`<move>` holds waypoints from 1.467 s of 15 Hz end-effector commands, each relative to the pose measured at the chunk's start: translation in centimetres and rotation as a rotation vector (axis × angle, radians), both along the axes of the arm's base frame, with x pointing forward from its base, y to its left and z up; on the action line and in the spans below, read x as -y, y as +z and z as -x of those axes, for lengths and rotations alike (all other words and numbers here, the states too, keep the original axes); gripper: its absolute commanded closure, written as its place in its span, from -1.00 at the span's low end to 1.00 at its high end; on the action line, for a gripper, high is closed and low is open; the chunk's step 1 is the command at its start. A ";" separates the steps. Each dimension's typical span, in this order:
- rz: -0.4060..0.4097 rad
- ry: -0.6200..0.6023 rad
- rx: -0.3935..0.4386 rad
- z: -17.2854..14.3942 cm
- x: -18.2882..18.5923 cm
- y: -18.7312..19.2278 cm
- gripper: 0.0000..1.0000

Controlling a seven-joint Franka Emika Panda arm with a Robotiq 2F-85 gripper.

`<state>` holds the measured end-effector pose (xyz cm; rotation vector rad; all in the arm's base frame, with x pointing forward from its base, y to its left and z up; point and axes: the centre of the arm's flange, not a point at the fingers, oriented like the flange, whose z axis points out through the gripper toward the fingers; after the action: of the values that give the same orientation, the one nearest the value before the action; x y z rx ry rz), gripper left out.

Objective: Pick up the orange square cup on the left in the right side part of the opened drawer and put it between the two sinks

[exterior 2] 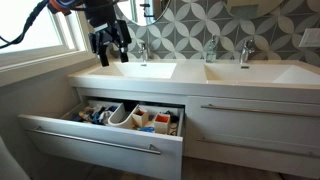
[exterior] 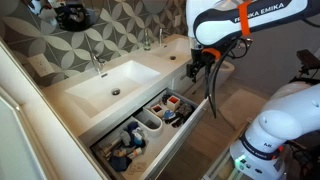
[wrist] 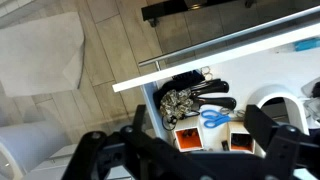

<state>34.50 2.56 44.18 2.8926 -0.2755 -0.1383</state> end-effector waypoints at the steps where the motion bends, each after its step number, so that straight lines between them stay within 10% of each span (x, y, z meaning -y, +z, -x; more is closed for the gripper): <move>1: 0.000 0.000 0.000 0.0 0.0 0.0 -1.00; 12: 0.000 0.000 0.000 0.0 0.0 0.0 -1.00; 22: -0.121 0.051 0.157 -9.7 -2.0 -8.4 -1.00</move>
<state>40.30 3.93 39.29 2.9795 -0.2034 0.0692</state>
